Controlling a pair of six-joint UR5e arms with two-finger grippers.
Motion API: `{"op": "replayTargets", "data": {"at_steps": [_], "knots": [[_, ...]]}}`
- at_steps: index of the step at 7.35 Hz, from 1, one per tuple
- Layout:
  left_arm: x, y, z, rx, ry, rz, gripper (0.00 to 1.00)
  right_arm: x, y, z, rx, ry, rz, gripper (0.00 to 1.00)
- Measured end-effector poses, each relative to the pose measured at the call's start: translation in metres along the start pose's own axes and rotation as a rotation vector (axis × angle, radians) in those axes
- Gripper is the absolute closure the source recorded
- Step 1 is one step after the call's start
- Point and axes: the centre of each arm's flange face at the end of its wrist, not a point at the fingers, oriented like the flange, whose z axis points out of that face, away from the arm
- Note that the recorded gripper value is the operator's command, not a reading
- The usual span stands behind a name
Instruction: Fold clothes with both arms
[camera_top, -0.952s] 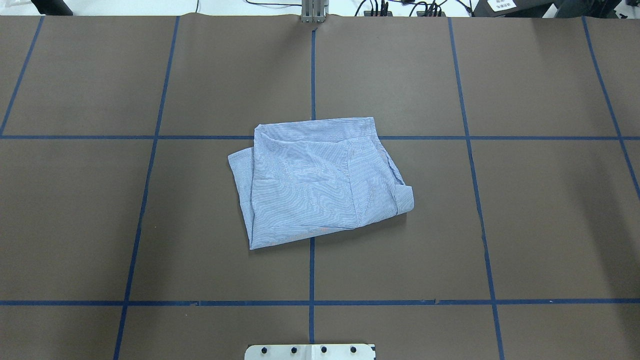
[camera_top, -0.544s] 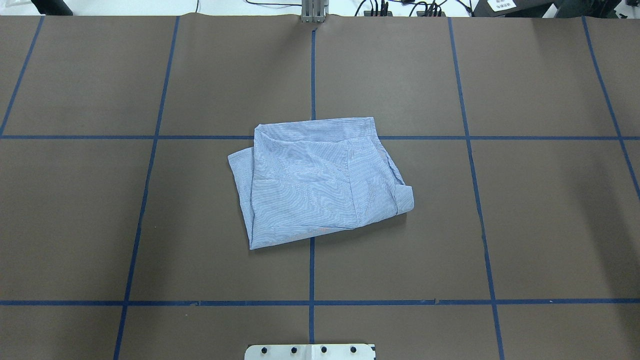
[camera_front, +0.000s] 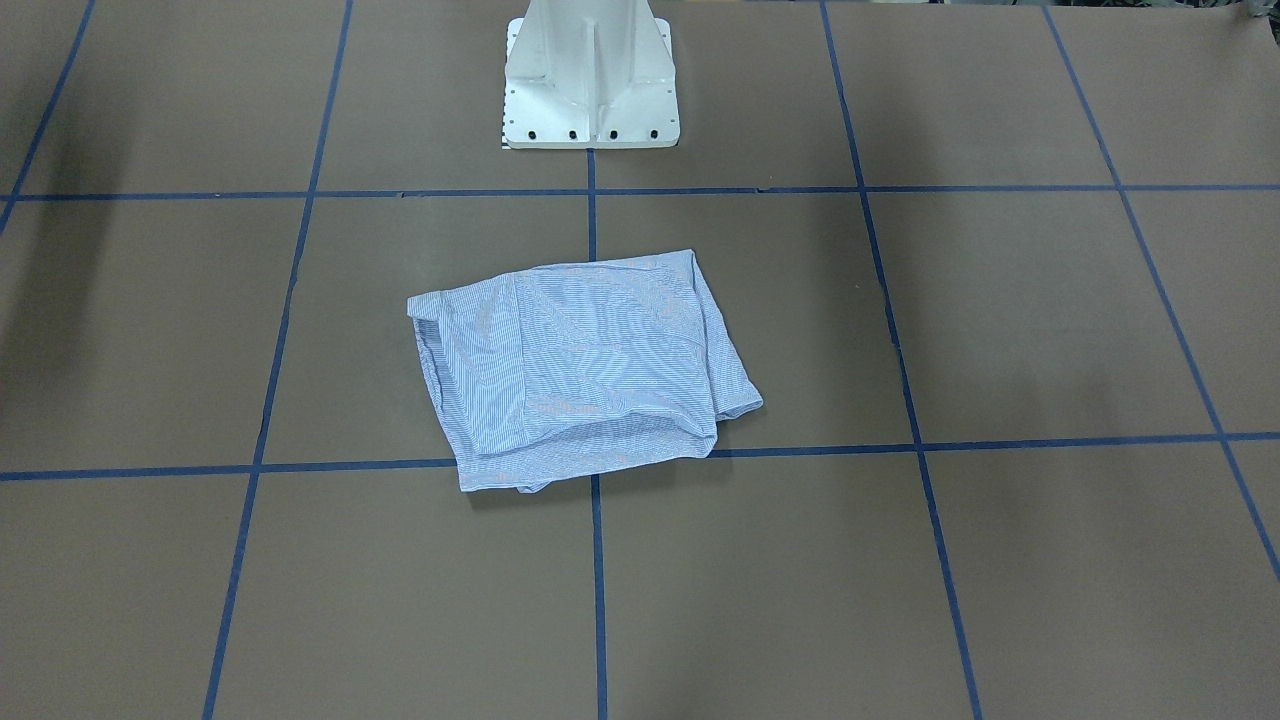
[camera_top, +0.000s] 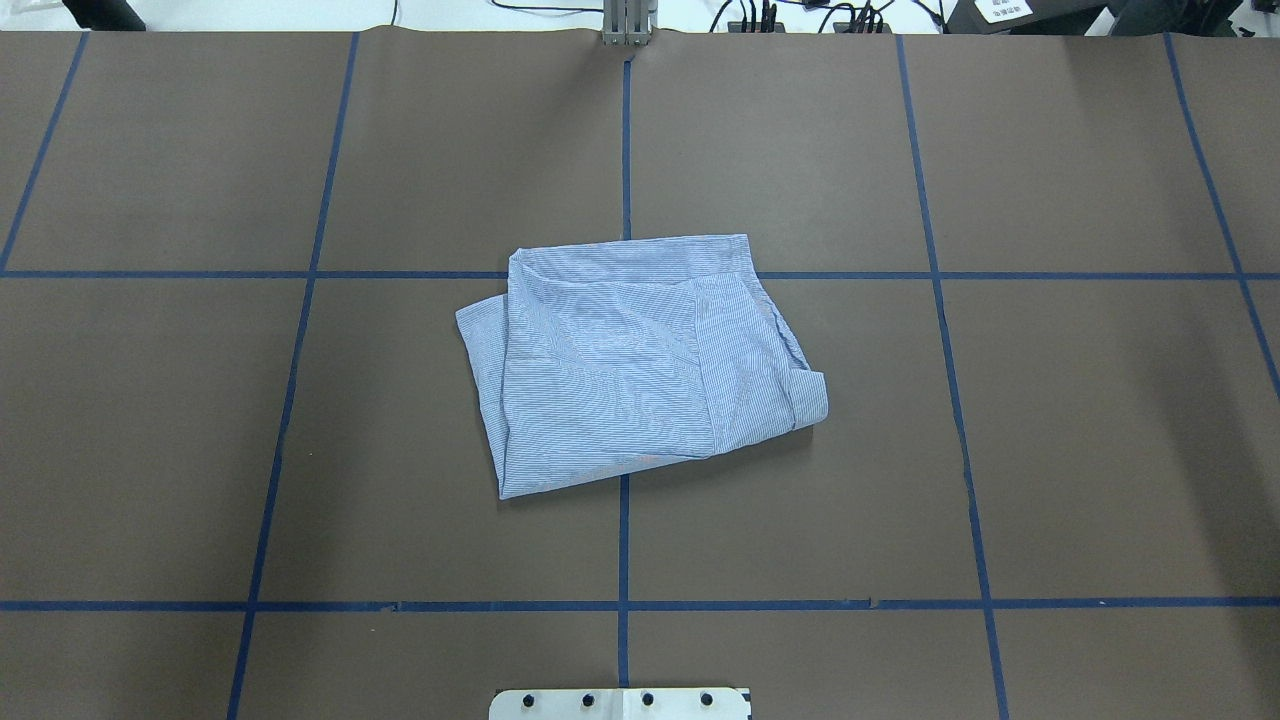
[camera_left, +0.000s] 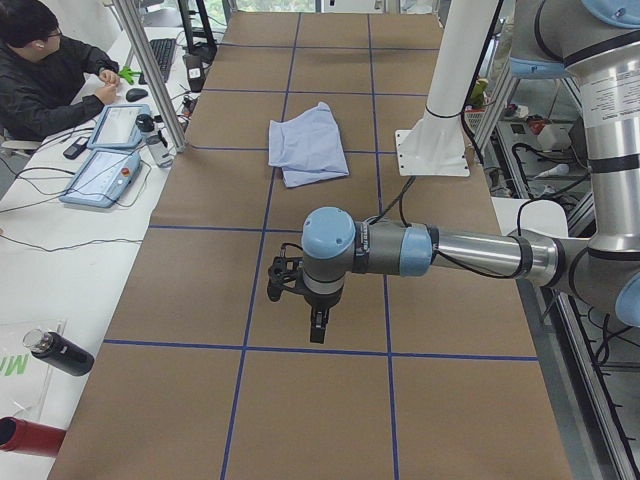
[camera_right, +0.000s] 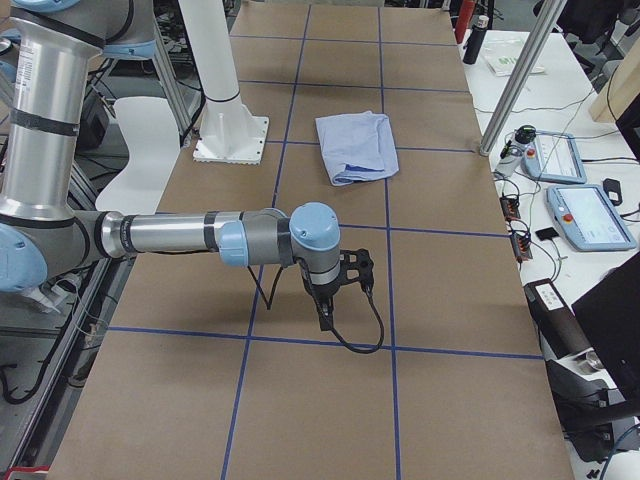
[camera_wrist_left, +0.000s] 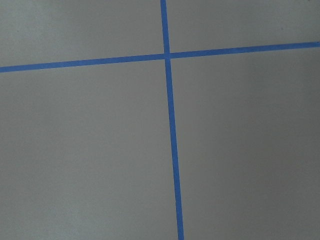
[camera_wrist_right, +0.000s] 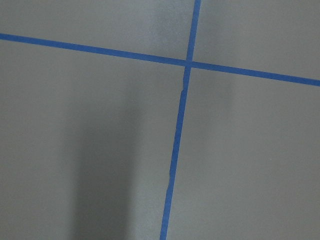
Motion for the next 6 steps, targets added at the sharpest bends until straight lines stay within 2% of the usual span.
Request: {"op": "replayTargets", "data": {"at_steps": [6], "knots": [[-0.0024, 0.0058, 0.0021, -0.006, 0.0, -0.007, 0.0, 0.0014, 0.0012, 0.0017, -0.004, -0.002, 0.005, 0.0]]}}
